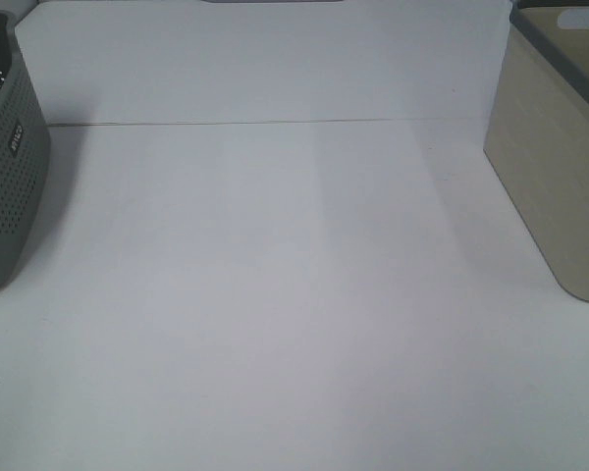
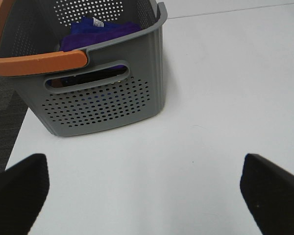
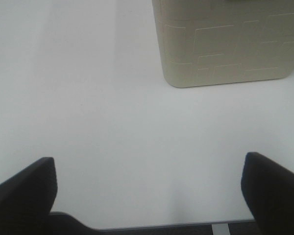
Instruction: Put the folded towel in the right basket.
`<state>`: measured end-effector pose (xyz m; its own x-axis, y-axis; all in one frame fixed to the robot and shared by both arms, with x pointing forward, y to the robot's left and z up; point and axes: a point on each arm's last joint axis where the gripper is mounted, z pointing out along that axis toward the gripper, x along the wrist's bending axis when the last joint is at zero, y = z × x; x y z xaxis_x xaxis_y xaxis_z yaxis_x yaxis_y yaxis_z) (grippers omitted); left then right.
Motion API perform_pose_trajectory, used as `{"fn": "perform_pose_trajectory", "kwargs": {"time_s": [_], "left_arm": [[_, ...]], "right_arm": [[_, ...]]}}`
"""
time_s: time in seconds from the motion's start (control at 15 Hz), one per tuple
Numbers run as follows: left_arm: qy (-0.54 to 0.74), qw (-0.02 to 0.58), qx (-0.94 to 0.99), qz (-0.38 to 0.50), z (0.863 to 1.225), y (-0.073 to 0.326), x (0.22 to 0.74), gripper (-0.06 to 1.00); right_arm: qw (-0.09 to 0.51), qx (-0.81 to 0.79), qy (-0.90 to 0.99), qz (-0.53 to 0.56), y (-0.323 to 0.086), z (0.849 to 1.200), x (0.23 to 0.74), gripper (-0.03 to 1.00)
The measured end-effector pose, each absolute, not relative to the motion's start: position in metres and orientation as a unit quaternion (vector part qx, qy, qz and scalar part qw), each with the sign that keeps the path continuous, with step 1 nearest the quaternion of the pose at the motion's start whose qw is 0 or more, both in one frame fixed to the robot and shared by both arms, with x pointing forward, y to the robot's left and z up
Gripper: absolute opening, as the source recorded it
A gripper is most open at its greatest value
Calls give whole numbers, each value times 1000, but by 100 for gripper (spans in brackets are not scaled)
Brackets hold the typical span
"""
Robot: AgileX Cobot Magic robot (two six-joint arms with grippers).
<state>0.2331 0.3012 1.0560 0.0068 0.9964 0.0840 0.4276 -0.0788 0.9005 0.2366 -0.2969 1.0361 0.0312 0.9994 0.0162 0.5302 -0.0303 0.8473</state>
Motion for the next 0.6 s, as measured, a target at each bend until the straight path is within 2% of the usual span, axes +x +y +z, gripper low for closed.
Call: {"fn": "perform_pose_trajectory", "kwargs": {"time_s": [0.6], "left_arm": [[579,354,615,402,1056,301,233,99]], "right_arm": [[343,631,606,342,-297,1036,237,98]]}}
